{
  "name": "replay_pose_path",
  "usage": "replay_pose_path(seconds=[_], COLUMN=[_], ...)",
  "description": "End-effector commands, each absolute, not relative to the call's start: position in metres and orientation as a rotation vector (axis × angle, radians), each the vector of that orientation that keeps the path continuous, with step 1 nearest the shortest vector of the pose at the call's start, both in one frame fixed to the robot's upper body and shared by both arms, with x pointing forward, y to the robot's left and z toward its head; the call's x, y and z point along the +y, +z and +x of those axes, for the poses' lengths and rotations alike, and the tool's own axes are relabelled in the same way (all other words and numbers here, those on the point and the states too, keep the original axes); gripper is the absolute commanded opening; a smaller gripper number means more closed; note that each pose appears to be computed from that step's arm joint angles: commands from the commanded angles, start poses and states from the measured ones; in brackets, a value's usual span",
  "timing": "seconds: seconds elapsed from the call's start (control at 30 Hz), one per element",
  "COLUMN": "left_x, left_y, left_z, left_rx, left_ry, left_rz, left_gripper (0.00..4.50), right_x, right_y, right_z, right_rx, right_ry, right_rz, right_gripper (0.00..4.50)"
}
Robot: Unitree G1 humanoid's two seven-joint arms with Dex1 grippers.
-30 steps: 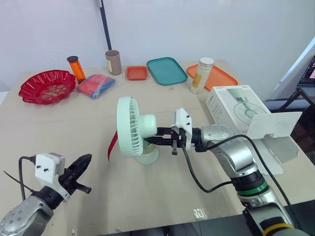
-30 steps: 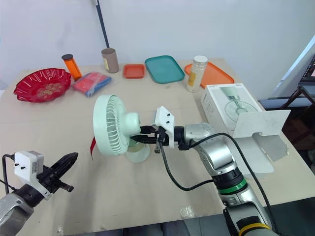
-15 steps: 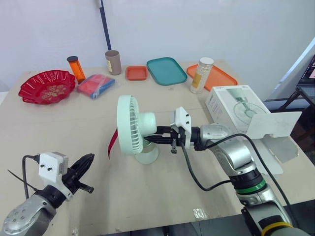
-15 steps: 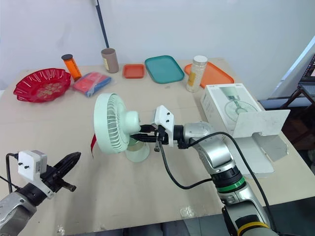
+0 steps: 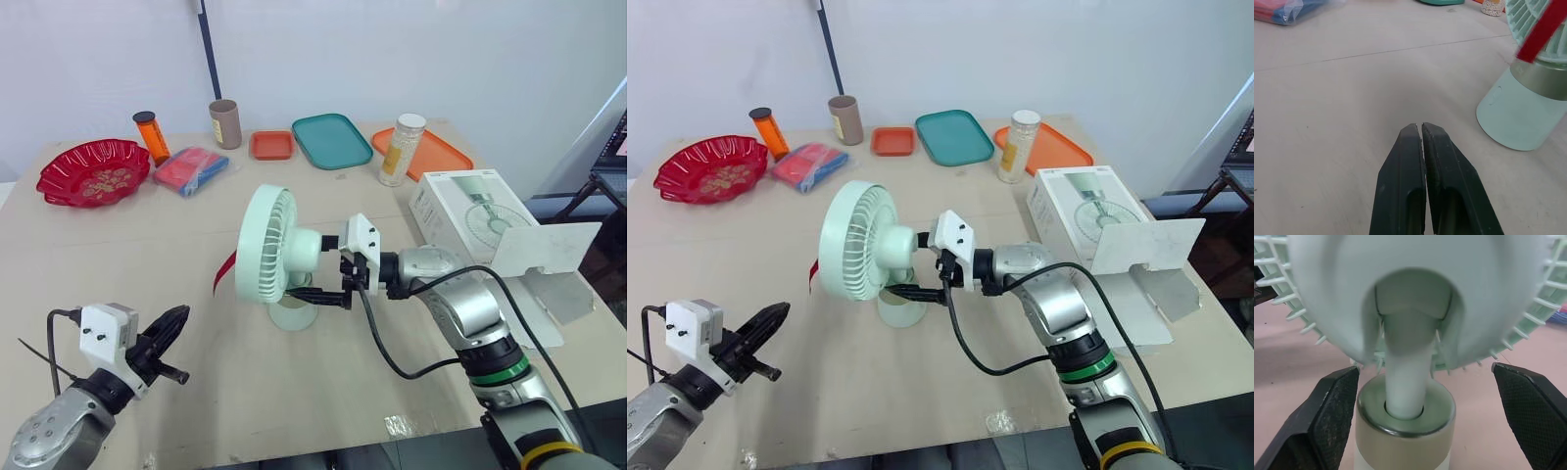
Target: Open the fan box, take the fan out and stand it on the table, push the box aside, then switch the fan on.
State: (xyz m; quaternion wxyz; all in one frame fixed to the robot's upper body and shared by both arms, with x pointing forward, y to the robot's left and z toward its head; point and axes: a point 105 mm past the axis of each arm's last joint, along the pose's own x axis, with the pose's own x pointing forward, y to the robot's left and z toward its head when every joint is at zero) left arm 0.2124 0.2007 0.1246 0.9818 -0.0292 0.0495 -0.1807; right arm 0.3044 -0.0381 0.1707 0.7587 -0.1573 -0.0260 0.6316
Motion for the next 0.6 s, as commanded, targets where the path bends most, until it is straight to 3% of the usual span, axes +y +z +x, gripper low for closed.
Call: replay_pose_path(seconds=[0.03, 0.6], left_x=[0.201, 0.213], left_y=[0.13, 0.134], left_z=[0.214, 0.208], left_rx=[0.069, 0.085], left_ry=[-0.371, -0.402], left_rz=[-0.045, 0.003], left_gripper=[0.22, 0.22], right_x=[-0.042, -0.096], right_y=[0.179, 0.18], right_z=[0.303, 0.297], right_rx=[-0.096, 0.002], right_ry=[1.373, 1.236], right_rz=[-0.361, -0.404], right_gripper=[4.48, 4.48])
